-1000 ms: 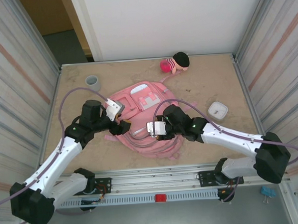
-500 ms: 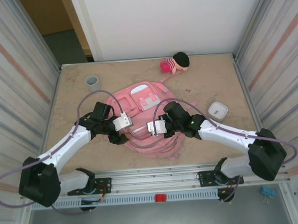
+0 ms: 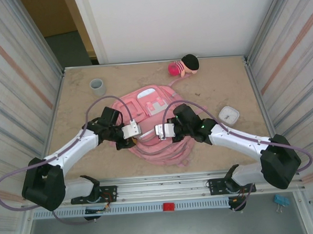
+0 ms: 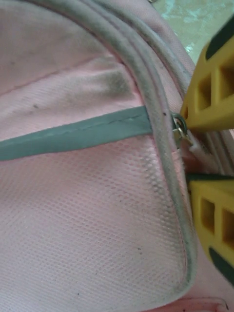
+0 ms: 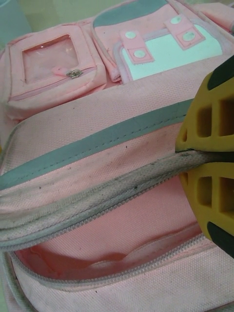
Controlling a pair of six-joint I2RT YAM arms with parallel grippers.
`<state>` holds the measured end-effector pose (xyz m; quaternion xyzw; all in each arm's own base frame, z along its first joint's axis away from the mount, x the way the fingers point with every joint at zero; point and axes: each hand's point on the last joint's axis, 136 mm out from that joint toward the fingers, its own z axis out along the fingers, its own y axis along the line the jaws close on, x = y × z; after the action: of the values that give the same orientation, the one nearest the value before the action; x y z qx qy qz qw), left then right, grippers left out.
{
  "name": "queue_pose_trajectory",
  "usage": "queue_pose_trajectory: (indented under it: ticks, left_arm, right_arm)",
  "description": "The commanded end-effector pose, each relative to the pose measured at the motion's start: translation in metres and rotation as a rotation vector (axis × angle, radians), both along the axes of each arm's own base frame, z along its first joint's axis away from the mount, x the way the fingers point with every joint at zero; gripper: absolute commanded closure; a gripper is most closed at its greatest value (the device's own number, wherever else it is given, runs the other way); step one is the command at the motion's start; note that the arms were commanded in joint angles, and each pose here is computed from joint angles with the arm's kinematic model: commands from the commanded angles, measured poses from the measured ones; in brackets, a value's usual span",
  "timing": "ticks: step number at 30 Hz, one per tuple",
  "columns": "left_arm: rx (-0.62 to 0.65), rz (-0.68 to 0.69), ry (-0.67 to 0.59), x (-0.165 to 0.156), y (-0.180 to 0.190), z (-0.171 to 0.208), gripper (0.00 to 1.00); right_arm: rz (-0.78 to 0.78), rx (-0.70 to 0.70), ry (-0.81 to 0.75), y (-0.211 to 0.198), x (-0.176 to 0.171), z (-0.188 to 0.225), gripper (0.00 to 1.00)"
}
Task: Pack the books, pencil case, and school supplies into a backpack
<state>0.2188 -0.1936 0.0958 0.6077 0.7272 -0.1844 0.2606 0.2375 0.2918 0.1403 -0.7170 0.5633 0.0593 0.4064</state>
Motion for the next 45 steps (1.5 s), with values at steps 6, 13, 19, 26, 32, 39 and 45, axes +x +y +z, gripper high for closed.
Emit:
queue_pose_trajectory:
  ticks: [6,13,19,26,32,39,45]
  left_arm:
    - [-0.134,-0.004,0.037,-0.017,-0.014,0.024,1.0]
    - [-0.161,0.086,0.02,-0.018,-0.008,0.03,1.0]
    - [-0.16,0.129,0.017,-0.011,-0.007,0.033,1.0]
    - [-0.157,0.168,0.034,-0.005,-0.008,0.032,1.0]
    - [-0.164,0.176,0.036,-0.002,-0.009,0.035,1.0]
    - [-0.188,0.18,0.032,-0.002,-0.012,0.043,1.0]
    - [-0.201,0.194,0.055,-0.005,-0.013,0.045,1.0]
  right_arm:
    - [-0.088,0.159,0.018,0.007,0.01,0.04,0.96]
    - [-0.489,0.462,0.45,-0.01,-0.002,0.08,0.51]
    - [-0.798,0.667,0.929,-0.012,-0.029,0.08,0.47]
    - [-1.194,0.803,1.345,-0.013,-0.044,0.049,0.49]
    - [-1.22,0.884,1.631,0.02,-0.043,0.044,0.43]
    - [-1.287,0.894,1.734,0.028,-0.028,0.026,0.35]
    - [-1.246,0.95,1.754,0.039,-0.014,0.029,0.68]
